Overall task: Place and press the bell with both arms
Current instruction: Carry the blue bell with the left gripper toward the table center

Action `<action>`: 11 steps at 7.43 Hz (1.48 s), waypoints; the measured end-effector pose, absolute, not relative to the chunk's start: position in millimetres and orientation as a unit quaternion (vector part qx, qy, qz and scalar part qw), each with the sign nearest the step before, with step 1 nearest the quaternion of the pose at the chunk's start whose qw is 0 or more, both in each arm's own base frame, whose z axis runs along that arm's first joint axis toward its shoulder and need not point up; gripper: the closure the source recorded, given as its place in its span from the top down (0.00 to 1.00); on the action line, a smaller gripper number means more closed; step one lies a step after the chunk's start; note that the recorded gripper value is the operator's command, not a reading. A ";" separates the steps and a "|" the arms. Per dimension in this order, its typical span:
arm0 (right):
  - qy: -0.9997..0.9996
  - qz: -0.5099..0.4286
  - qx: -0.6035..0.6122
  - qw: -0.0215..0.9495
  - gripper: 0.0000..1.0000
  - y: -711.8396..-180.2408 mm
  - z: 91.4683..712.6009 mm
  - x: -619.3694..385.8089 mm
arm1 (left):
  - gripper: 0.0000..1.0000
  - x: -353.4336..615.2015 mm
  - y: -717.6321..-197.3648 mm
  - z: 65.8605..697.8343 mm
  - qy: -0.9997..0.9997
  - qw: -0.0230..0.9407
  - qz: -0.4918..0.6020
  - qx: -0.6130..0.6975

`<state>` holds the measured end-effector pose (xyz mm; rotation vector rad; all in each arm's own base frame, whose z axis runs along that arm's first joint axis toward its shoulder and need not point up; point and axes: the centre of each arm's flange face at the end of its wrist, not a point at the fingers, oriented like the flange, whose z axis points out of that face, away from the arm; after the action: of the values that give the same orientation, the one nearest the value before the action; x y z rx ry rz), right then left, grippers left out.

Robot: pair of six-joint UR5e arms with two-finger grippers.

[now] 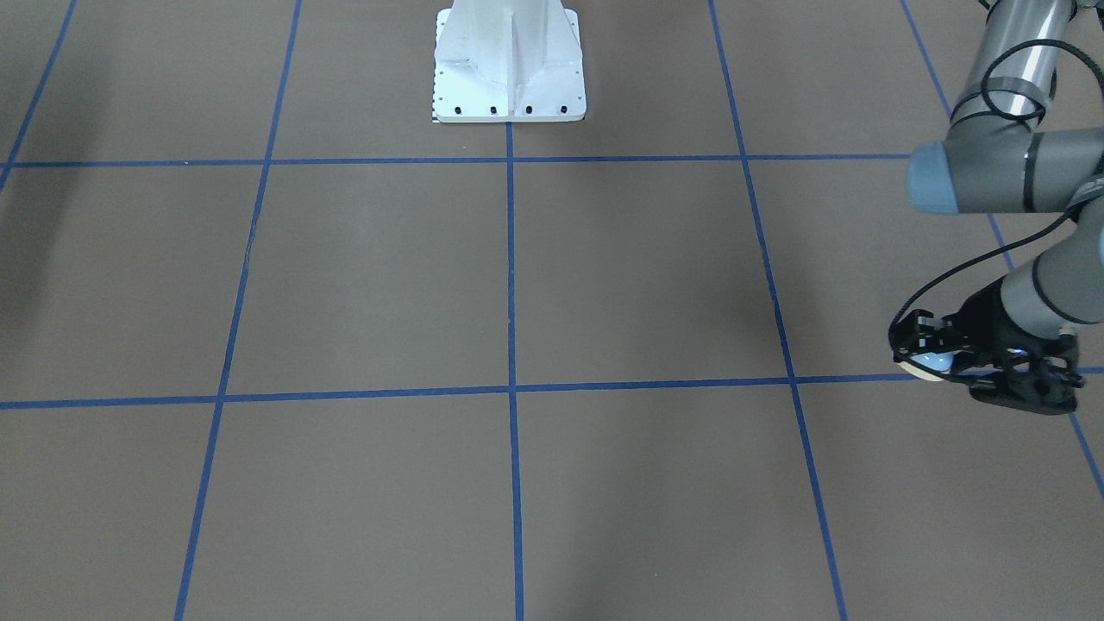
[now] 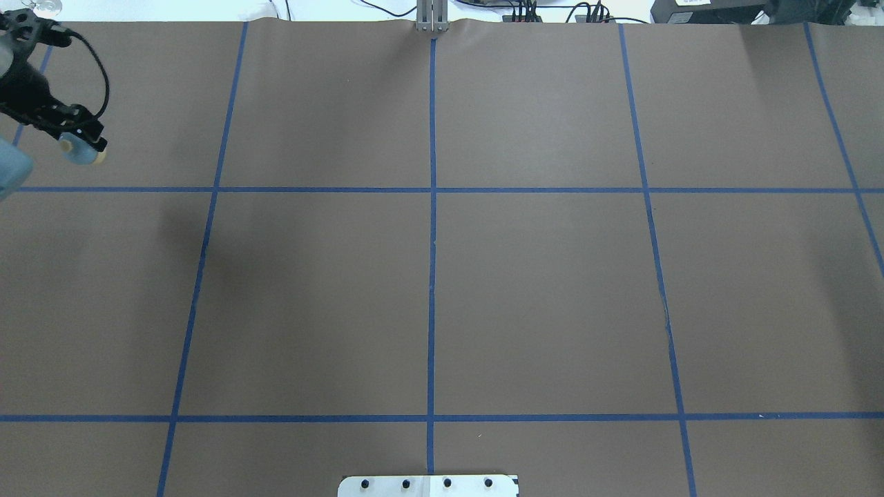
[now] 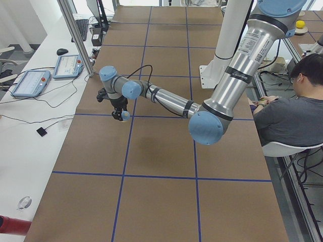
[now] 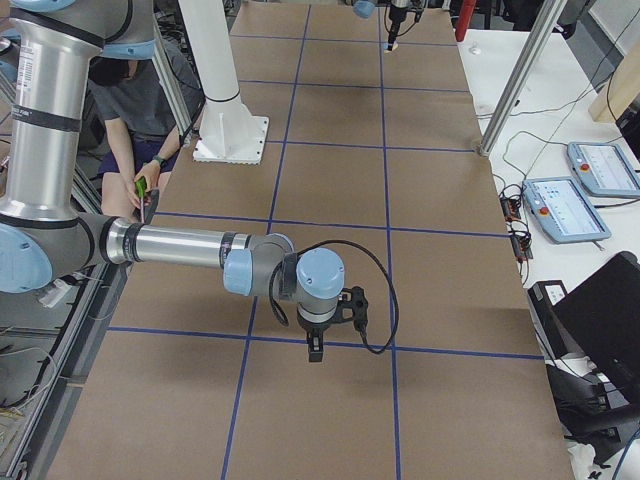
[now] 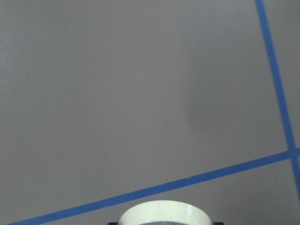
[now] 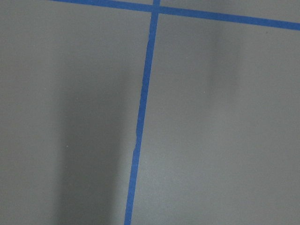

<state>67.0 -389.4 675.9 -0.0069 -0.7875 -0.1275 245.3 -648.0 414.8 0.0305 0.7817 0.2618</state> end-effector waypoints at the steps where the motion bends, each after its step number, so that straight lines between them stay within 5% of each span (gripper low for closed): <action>1: -0.384 -0.062 -0.005 0.921 1.00 -389.0 678.0 67.0 | 0.05 285.2 -645.1 379.0 0.379 0.917 0.127 -0.009; 6: -0.384 -0.059 -0.011 0.922 1.00 -391.3 685.2 67.5 | 0.07 532.4 -589.9 208.1 0.374 0.916 0.071 -0.123; 11: -0.384 -0.056 -0.014 0.921 1.00 -391.2 688.6 67.6 | 0.11 637.2 -524.2 173.5 0.366 0.912 0.081 -0.164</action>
<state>67.6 -391.2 688.6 -0.0291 -0.7892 -0.1160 637.2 -524.2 173.5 -0.3371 0.7550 0.1675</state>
